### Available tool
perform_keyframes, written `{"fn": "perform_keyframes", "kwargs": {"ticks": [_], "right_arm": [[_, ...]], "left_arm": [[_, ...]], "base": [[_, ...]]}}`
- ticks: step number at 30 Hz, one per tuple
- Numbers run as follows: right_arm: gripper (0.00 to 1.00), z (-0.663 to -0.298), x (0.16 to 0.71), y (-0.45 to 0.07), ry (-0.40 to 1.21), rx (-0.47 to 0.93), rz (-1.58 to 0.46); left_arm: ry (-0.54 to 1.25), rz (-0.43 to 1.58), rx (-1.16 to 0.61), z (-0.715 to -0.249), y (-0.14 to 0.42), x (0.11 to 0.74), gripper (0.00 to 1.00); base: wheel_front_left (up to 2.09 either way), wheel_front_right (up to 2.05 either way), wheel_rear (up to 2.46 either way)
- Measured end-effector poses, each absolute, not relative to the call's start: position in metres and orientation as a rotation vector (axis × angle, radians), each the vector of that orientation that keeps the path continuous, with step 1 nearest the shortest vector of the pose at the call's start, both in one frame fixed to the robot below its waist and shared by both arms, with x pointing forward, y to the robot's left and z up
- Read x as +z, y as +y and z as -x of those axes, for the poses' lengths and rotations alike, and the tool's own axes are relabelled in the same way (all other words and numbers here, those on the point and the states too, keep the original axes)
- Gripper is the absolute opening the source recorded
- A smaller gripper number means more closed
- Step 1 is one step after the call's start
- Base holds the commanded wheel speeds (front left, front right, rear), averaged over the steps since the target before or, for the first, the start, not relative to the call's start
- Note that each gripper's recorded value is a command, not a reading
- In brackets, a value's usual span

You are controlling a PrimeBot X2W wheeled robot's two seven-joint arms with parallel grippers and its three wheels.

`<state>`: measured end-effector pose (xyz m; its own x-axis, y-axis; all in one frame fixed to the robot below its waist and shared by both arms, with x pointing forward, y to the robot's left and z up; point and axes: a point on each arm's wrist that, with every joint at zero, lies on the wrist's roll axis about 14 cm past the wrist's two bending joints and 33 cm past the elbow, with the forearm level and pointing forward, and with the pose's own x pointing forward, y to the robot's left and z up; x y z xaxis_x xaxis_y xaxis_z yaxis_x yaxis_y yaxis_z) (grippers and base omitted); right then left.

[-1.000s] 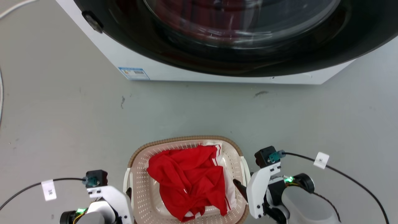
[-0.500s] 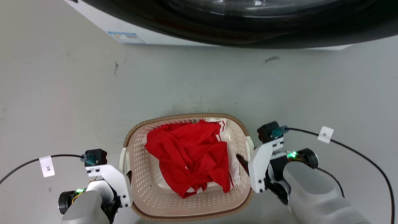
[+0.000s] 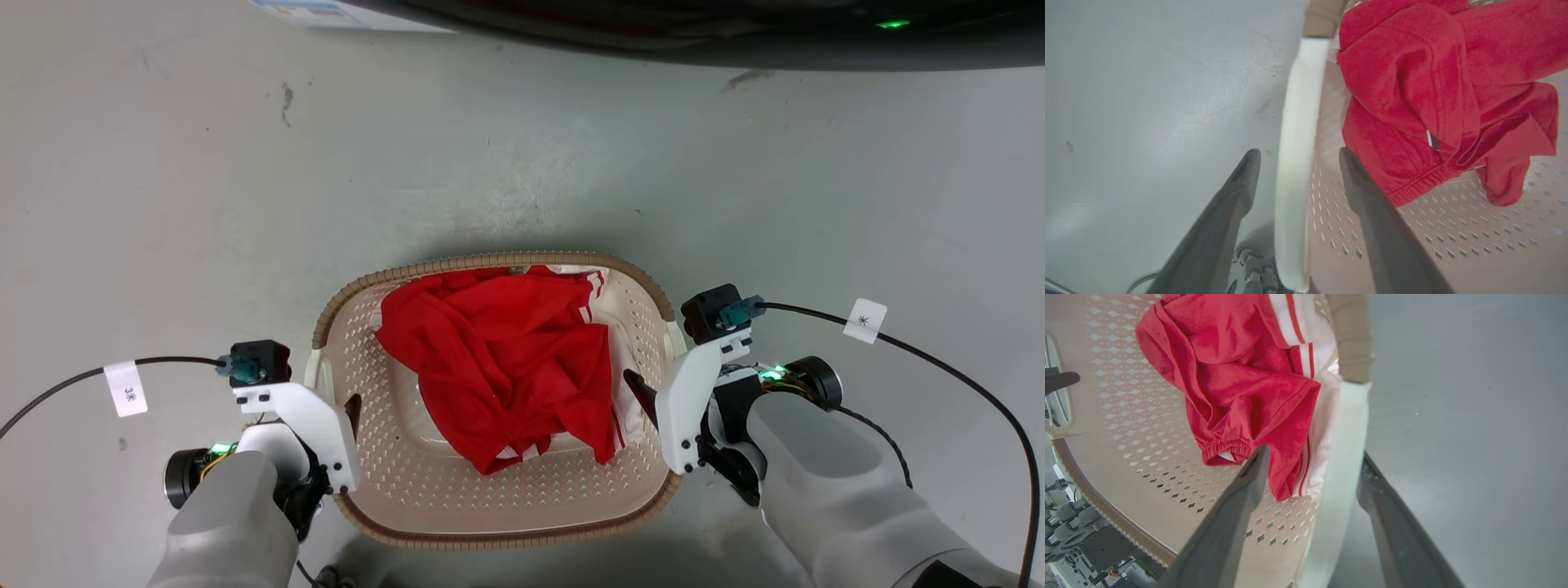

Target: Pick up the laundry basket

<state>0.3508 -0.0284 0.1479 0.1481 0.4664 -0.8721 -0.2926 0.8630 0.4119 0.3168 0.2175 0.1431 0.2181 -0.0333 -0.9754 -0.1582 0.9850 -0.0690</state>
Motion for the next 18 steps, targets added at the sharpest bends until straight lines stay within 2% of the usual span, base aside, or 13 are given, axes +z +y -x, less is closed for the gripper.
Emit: {"fn": "perform_keyframes", "kwargs": {"ticks": [4, 5, 6, 7, 18], "right_arm": [[1.0, -0.3483, 0.1428, -0.0257, 1.324, 0.553, -0.171], [0.65, -0.349, 0.1423, -0.025, 1.321, 0.554, -0.173], [0.26, -0.3495, 0.1418, -0.0242, 1.321, 0.555, -0.176], [0.0, -0.3494, 0.1414, -0.0237, 1.322, 0.553, -0.181], [0.0, -0.3478, 0.1429, -0.03, 1.337, 0.528, -0.182]], "left_arm": [[1.363, 0.17, 0.084, -0.3162, 0.2162, 0.138, 1.0], [1.37, 0.174, 0.085, -0.3159, 0.2156, 0.1372, 0.75], [1.375, 0.177, 0.082, -0.316, 0.2146, 0.1364, 0.15], [1.377, 0.183, 0.084, -0.3165, 0.214, 0.136, 0.0], [1.378, 0.203, 0.088, -0.3148, 0.215, 0.1408, 0.0]], "base": [[0.0, 0.0, 0.0], [0.0, 0.0, 0.0], [0.0, 0.0, 0.0], [0.0, 0.0, 0.0], [0.0, 0.0, 0.0]]}}
